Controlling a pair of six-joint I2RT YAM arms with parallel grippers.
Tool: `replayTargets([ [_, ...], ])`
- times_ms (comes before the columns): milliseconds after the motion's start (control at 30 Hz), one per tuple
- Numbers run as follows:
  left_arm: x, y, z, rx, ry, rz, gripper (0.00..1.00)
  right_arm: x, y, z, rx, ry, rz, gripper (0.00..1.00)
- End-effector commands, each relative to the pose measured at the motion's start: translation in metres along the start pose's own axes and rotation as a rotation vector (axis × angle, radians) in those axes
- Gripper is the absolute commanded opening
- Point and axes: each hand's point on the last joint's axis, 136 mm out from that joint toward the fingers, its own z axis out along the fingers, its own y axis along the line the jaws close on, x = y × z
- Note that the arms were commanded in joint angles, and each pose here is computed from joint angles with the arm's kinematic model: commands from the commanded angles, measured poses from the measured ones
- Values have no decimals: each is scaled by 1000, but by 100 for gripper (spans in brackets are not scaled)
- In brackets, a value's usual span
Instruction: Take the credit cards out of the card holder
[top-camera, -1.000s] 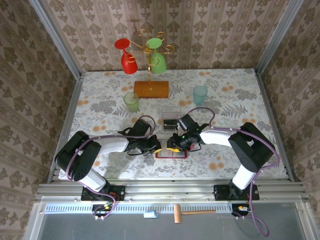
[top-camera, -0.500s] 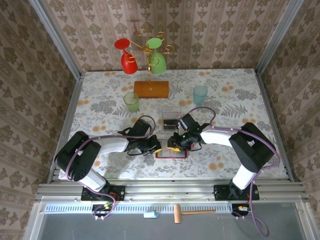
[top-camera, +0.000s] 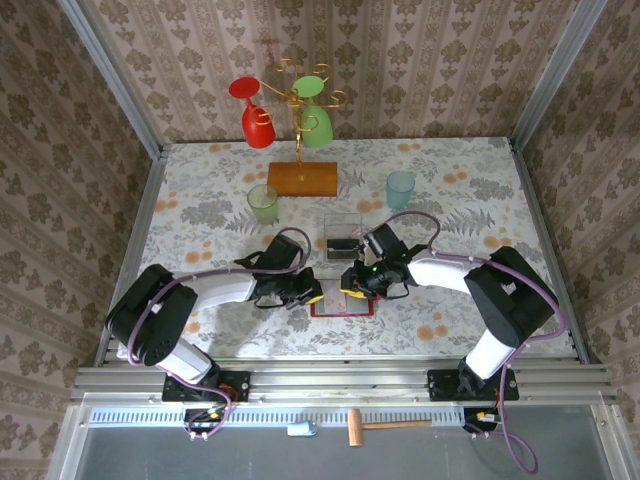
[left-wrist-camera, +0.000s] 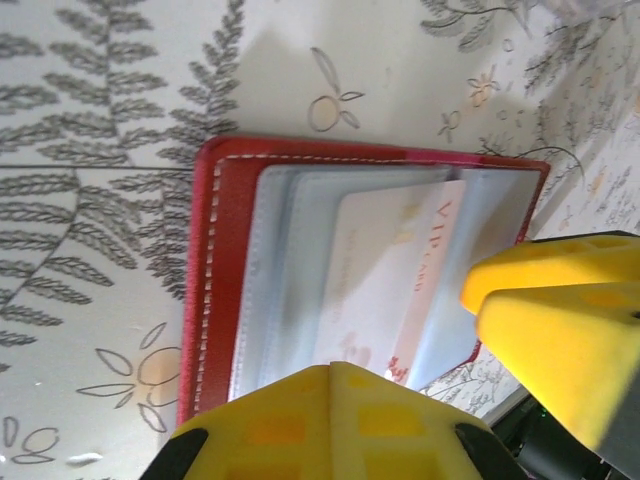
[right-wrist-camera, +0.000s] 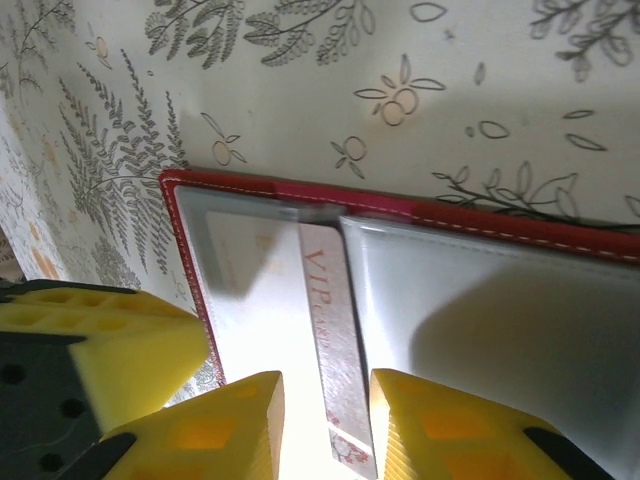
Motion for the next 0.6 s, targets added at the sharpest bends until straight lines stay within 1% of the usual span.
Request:
replayTargets([
  [0, 0, -10, -4, 0, -3, 41, 7, 3, 0, 0, -26, 19, -17, 28],
  [333, 6, 10, 10, -28, 30, 7, 5, 2, -5, 9, -38, 48, -5, 25],
  [567, 8, 21, 11, -60, 40, -2, 5, 4, -9, 14, -43, 64, 5, 21],
])
